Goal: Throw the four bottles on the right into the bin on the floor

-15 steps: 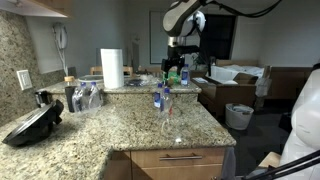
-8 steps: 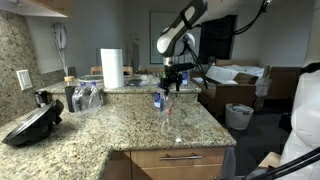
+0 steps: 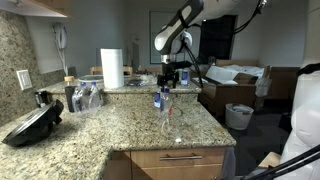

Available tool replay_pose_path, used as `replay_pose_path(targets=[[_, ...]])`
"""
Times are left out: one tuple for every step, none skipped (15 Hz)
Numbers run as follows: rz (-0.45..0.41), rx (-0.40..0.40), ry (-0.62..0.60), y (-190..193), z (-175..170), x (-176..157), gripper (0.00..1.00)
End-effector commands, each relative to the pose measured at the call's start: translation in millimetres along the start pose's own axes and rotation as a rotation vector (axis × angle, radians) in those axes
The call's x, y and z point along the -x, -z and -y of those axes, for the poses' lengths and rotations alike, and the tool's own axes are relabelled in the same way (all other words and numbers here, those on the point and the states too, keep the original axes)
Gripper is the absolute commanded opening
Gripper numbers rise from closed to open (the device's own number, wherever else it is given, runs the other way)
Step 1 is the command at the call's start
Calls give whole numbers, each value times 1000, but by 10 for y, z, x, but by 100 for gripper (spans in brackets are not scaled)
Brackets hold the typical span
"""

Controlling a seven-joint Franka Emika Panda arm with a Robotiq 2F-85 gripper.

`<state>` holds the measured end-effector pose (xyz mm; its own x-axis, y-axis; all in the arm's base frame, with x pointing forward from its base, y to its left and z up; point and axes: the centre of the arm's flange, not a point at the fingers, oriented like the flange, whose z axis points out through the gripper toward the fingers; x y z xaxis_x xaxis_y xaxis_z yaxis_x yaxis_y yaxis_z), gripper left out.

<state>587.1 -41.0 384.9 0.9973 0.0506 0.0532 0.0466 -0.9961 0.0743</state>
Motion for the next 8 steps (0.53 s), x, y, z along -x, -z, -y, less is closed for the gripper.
replay_pose_path(targets=[[-33, -38, 38, 133, -3, -79, 100], [-33, -32, 38, 127, 7, -87, 100], [-34, -15, 23, 127, -2, -54, 100], [-28, -7, 11, 122, 41, -78, 100], [-27, -7, 11, 119, 43, -79, 100], [-27, -7, 12, 115, 44, -79, 100], [-26, -7, 12, 111, 45, -79, 100], [-26, -7, 12, 110, 47, -80, 100]])
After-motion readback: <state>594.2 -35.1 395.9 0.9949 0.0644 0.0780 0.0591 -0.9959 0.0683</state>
